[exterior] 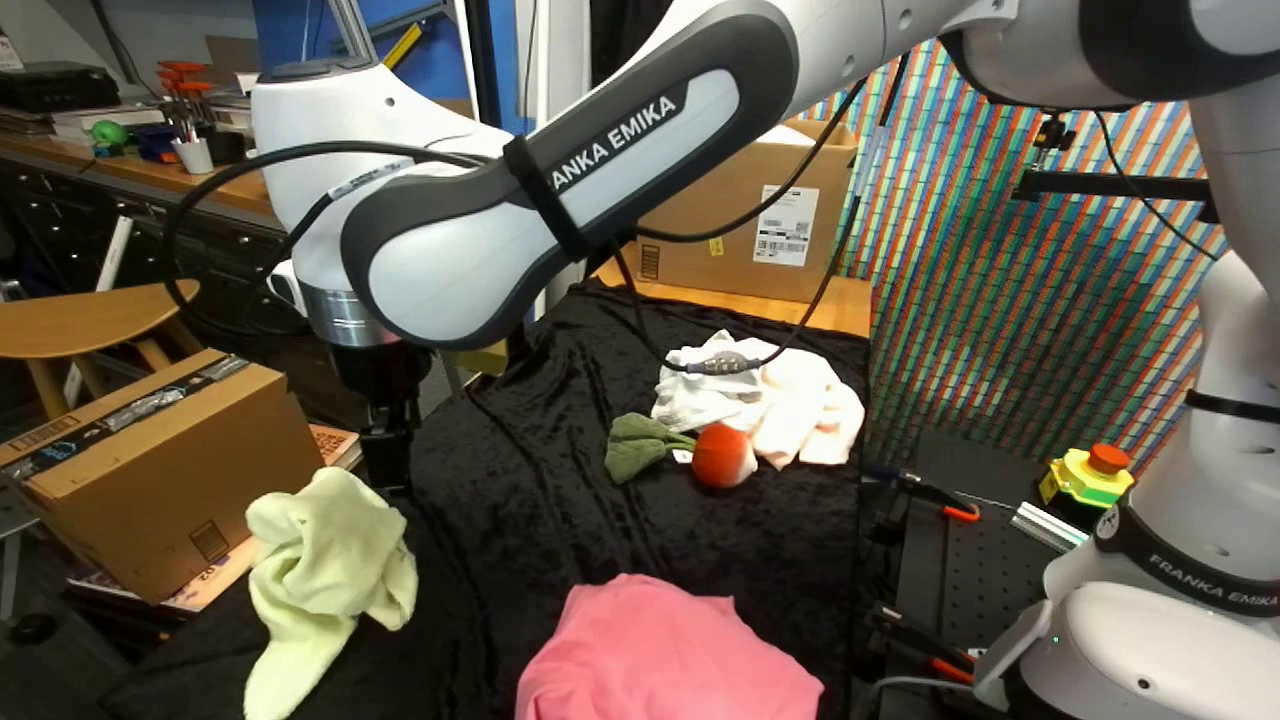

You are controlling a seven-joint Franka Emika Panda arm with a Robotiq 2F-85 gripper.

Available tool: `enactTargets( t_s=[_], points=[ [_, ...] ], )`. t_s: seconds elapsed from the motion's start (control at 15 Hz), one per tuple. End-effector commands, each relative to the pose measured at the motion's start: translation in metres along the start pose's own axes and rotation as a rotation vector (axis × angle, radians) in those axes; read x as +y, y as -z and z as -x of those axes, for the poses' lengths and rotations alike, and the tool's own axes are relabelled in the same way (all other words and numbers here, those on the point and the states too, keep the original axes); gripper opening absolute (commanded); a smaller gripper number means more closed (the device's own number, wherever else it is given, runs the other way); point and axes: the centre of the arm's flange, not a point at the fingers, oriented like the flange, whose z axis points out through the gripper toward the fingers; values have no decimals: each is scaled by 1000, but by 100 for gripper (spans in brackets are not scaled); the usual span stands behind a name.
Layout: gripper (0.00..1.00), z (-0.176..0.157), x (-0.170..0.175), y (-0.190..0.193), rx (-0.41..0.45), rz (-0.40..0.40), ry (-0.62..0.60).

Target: Pile the things on the table on top of the rope

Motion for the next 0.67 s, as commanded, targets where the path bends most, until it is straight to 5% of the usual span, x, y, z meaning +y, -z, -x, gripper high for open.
enactTargets(
  t_s=[0.0,0.6],
  points=[
    [100,-21,-6,-9,36,-3,-2],
    [100,-43,-22,-28,139,-46,-70]
  ],
)
